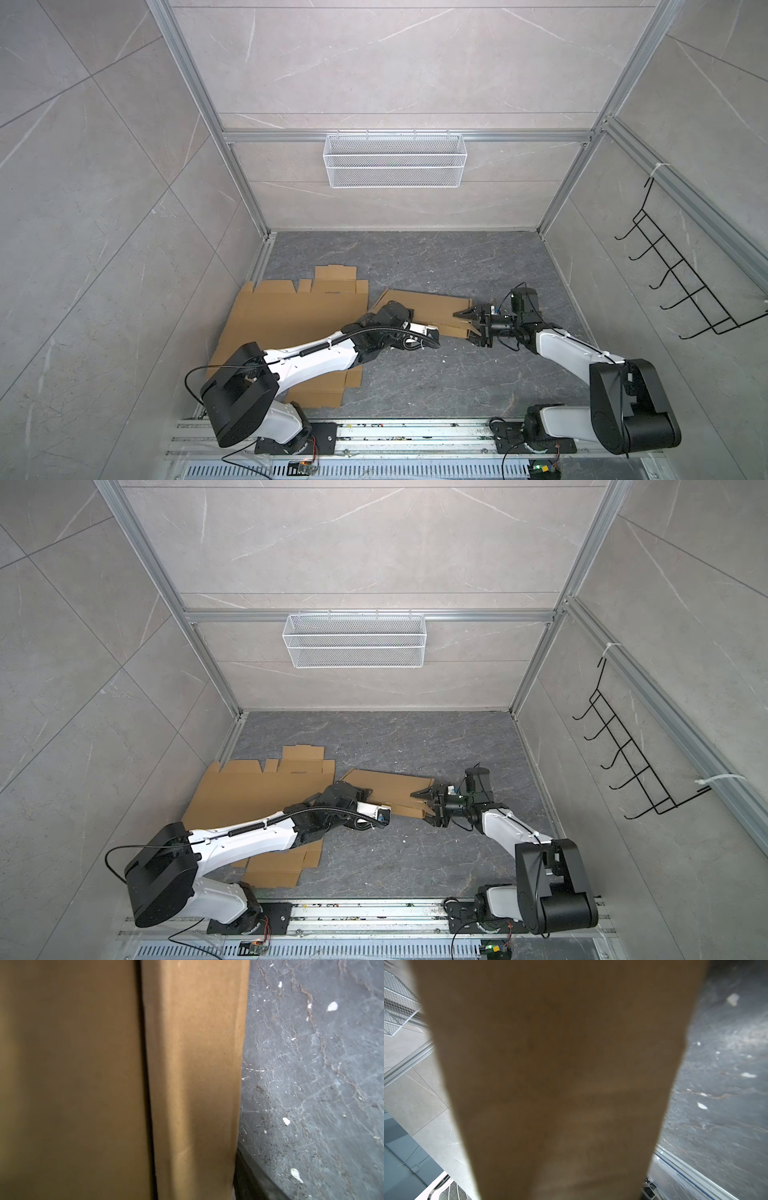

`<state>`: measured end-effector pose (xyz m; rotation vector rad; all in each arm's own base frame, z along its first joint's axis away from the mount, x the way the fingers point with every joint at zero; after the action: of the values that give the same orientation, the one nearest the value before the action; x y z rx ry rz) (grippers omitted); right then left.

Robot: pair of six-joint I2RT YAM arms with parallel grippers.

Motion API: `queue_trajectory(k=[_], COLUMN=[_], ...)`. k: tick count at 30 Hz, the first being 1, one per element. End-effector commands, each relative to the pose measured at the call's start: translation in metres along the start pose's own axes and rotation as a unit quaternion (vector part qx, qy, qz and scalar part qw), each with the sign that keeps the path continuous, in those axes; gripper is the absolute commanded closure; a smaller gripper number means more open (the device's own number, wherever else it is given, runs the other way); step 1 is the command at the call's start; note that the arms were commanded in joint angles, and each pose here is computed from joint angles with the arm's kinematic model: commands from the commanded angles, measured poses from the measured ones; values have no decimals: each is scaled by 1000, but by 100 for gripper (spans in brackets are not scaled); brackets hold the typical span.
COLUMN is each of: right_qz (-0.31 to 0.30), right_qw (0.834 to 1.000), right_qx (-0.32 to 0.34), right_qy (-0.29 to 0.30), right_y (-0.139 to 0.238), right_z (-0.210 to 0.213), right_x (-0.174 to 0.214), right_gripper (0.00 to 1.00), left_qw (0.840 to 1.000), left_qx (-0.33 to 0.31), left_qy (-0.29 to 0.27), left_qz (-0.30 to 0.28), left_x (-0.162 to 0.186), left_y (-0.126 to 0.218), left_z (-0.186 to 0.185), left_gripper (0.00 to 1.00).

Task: Fold the paper box

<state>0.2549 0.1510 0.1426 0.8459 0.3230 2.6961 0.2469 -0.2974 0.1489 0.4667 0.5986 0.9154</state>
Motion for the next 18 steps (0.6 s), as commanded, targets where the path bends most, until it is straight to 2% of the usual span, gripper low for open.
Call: queue_trajectory(k=[1,10,16,18], right_qz=[23,6,-16,-26], right_qw=[999,999,998,995], right_qx=[-5,1,3,4], right_qy=[27,40,66,91], right_y=[2,15,29,35], right_z=[13,16,19,25], right_x=[13,19,19,20], right_gripper=[38,27,24,24], left_qw=[1000,1000,997,996], left_qx=[-27,7,49,65], left_qy=[-7,14,42,49], left_qz=[-3,17,37,42], left_x=[-5,-2,3,2], left_y=[11,13,19,23], left_z=[20,20,25,27], left_gripper=[42,60,64,64])
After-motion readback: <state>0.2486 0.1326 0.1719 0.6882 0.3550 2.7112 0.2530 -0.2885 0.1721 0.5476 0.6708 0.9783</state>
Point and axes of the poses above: each gripper's point midway between its finger pads, its own y axis back along the fingers, its own z axis along the line the jaws close on, x = y × z, the point moved 3 cm from there along y, back along the fingers, and after that the axes turned 2 degrees about -y, right-handed, at the moved point
